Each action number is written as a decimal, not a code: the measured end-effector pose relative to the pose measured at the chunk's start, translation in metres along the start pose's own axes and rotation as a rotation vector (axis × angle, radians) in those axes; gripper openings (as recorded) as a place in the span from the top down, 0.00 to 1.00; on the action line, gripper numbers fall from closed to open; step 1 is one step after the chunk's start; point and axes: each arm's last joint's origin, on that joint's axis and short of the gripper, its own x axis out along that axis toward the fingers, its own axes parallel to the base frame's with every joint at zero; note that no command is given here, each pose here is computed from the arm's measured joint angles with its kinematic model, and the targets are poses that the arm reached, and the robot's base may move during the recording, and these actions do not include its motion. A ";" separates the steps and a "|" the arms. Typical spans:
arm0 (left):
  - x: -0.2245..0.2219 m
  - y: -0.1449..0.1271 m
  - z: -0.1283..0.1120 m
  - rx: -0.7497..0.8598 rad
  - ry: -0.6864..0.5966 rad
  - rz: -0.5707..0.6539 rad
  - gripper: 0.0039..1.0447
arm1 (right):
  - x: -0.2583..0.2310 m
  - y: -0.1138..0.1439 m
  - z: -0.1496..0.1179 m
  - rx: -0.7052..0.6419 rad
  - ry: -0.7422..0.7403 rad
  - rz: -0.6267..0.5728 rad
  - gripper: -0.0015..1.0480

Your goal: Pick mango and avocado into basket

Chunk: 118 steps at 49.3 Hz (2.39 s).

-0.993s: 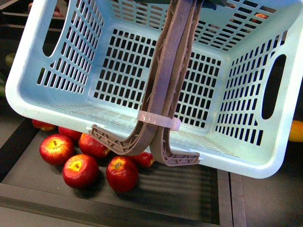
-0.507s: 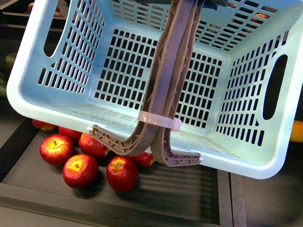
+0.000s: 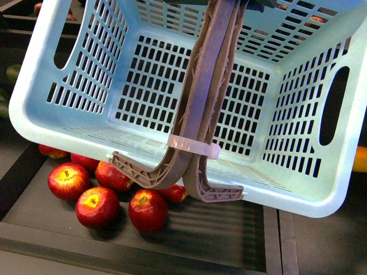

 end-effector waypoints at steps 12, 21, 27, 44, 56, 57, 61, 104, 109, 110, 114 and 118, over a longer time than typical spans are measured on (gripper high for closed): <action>0.000 0.000 0.000 0.000 0.000 0.000 0.92 | 0.002 0.006 -0.013 -0.009 0.012 -0.001 0.07; 0.000 0.000 0.000 0.000 0.000 0.002 0.92 | 0.011 0.000 -0.027 -0.008 0.038 -0.036 0.07; 0.000 0.000 0.000 0.000 0.000 0.001 0.92 | 0.012 -0.003 -0.030 -0.004 0.048 -0.045 0.07; 0.000 0.000 0.000 0.000 0.000 0.000 0.92 | 0.024 -0.004 -0.042 0.003 0.091 -0.029 0.07; 0.000 0.000 0.000 0.000 0.000 0.001 0.92 | 0.032 -0.006 -0.046 0.015 0.065 -0.035 0.07; 0.000 0.000 0.000 0.000 0.000 0.001 0.92 | 0.033 -0.006 -0.045 0.016 0.060 -0.035 0.07; 0.000 0.000 0.000 0.000 0.000 0.000 0.92 | 0.033 -0.006 -0.043 0.019 0.050 -0.033 0.07; 0.000 0.000 0.000 0.000 0.000 0.000 0.92 | 0.025 -0.015 -0.031 0.045 0.030 -0.007 0.38; 0.000 0.000 0.000 0.000 0.000 0.000 0.92 | 0.014 -0.016 -0.019 0.057 0.013 0.019 0.38; 0.000 0.000 0.000 0.000 0.000 0.000 0.92 | 0.012 -0.016 -0.017 0.059 0.010 0.025 0.38; 0.000 0.000 0.000 0.000 0.000 0.000 0.92 | -0.001 -0.014 -0.002 0.067 -0.013 0.063 0.38; 0.000 0.000 0.000 0.000 0.000 0.000 0.92 | -0.018 -0.010 0.012 0.070 -0.028 0.115 0.38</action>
